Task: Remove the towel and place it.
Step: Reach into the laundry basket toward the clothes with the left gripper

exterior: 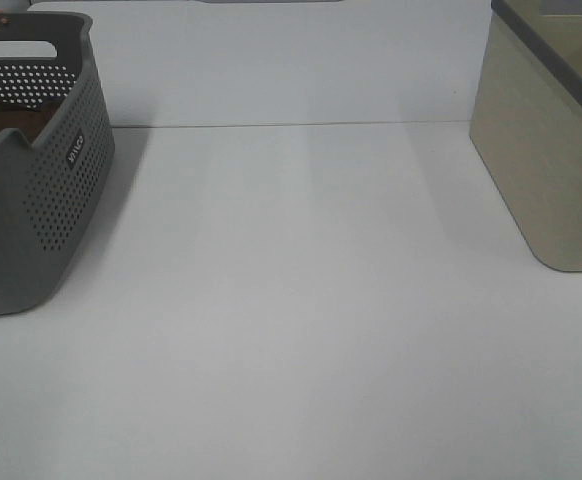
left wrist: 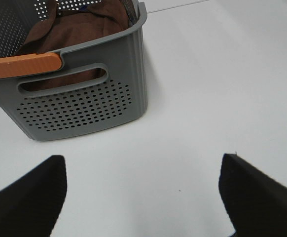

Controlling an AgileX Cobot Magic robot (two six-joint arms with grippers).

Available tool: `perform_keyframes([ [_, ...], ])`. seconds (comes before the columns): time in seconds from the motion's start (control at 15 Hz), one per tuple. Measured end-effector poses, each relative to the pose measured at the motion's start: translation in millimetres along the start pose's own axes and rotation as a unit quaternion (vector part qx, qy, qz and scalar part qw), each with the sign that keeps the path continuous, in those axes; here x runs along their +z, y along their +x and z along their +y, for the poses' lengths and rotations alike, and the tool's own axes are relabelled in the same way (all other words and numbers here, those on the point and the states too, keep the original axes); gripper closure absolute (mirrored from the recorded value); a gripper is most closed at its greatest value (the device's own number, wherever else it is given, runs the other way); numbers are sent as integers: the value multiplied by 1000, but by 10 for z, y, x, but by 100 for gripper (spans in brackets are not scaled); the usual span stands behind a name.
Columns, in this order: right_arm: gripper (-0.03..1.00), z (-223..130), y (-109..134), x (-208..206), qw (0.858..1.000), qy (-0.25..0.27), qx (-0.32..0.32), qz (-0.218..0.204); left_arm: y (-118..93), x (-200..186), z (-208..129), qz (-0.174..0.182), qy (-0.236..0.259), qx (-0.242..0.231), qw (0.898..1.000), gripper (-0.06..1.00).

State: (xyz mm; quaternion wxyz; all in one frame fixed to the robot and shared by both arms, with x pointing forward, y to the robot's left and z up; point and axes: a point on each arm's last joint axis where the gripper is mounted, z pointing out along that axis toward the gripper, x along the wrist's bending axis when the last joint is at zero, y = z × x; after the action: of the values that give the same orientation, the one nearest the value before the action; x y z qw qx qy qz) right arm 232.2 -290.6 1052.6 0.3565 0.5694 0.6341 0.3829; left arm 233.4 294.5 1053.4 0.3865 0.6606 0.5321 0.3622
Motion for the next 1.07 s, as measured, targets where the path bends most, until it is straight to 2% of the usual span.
perform_keyframes([
  [1.07, 29, 0, 0, 0, 1000, 0, 0, 0, 0, 0, 0, 0, 0, 0, 1000, 14],
])
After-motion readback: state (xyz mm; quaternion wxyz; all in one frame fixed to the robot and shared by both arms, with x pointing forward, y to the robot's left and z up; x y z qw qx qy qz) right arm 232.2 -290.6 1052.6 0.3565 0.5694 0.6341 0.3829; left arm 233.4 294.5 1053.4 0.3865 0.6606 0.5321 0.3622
